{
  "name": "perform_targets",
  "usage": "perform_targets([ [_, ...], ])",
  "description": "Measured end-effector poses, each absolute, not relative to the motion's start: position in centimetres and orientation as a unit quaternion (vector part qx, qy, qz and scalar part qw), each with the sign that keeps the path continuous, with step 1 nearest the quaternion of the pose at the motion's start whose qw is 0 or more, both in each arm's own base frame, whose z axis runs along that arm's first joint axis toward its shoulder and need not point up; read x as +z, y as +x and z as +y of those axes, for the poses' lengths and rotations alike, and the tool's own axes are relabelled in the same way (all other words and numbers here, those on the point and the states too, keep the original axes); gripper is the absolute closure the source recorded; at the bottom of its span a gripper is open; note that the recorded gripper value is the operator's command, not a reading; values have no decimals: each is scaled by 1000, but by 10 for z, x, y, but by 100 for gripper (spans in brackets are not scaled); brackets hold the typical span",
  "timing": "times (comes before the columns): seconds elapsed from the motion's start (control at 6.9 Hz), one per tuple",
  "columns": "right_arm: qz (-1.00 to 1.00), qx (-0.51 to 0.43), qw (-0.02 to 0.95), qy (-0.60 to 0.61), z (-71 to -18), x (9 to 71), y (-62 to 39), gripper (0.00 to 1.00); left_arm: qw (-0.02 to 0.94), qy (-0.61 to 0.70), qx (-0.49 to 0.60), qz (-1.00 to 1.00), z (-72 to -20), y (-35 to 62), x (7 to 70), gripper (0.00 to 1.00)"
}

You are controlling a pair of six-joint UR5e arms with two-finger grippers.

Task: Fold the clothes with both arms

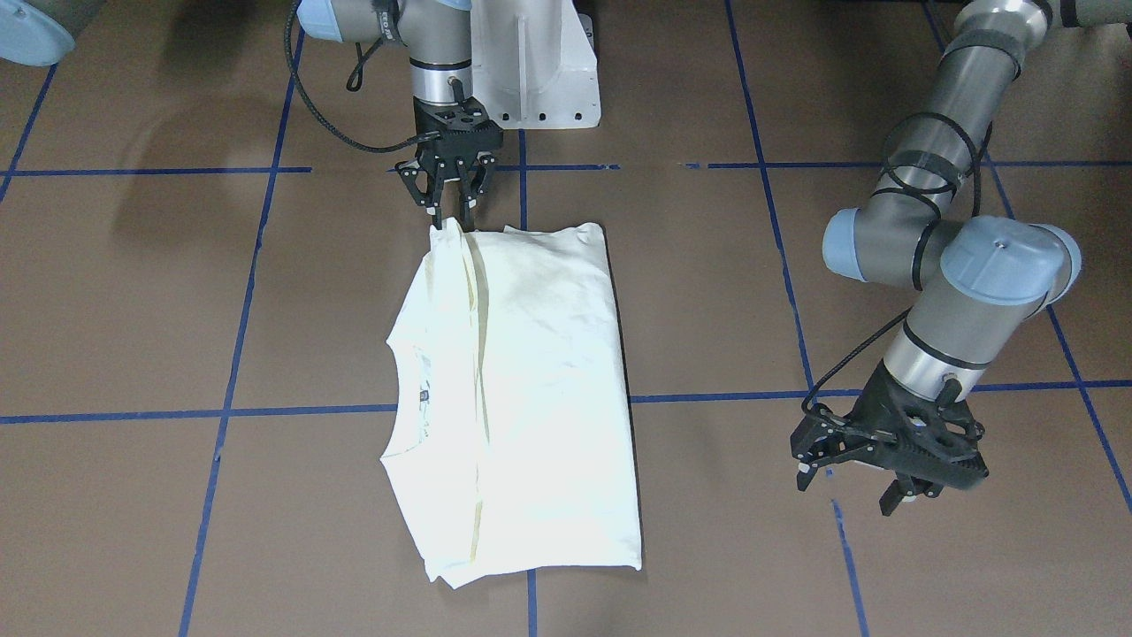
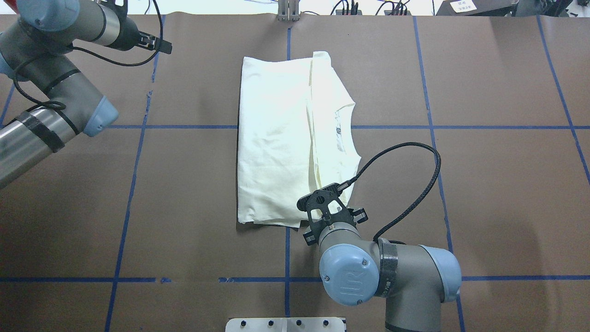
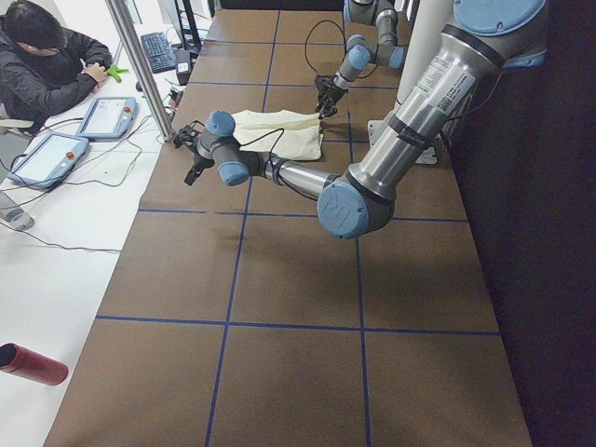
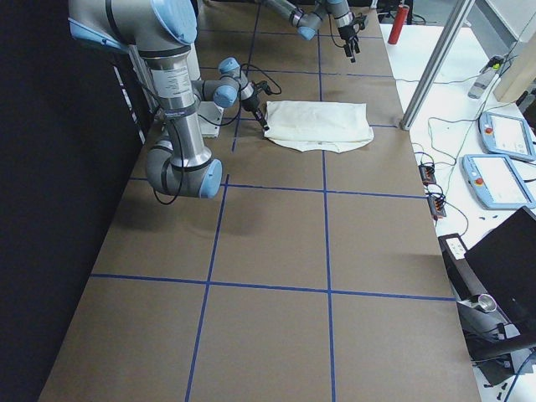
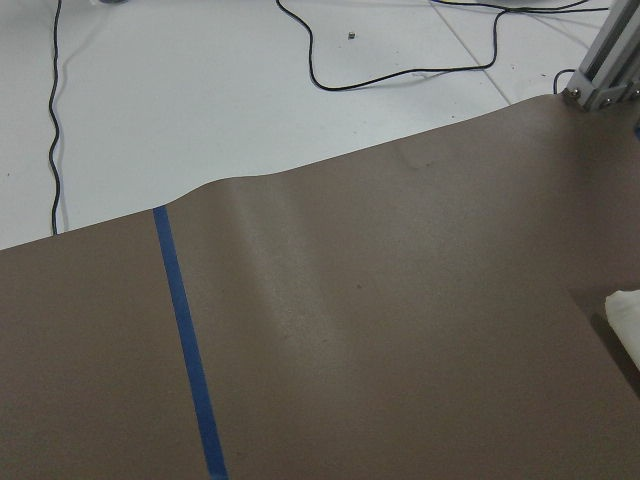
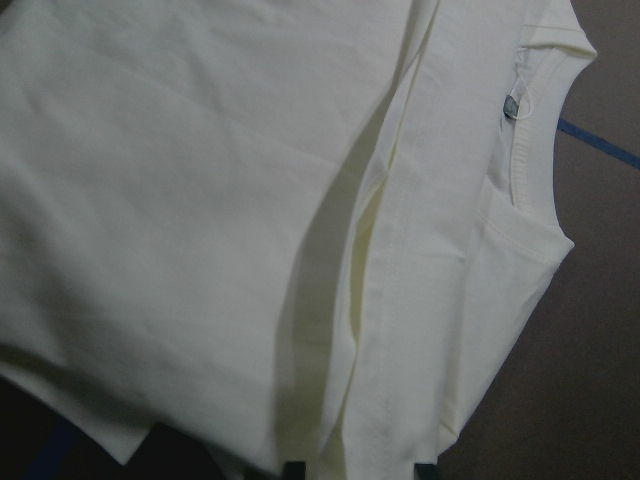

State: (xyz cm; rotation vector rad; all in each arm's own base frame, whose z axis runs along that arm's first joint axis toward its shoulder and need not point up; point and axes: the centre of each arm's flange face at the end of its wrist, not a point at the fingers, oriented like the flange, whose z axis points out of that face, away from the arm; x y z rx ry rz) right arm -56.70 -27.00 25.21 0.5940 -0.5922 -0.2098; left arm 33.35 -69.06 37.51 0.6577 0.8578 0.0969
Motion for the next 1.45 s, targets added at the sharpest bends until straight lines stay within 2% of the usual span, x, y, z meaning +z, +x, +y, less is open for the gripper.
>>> perform_targets([
  [0.14, -287, -102, 908, 288, -270, 252, -567, 97, 856, 312, 46, 409, -690, 335, 375, 0],
  [0.29, -287, -102, 907, 290, -270, 251, -567, 100, 856, 312, 47, 409, -689, 336, 375, 0],
  [1.01, -284, -70, 909, 298, -304, 248, -544, 100, 854, 312, 46, 413, -687, 339, 372, 0],
  [1.45, -282, -27, 922, 264, -298, 292, -509, 100, 854, 312, 46, 414, -687, 340, 372, 0],
])
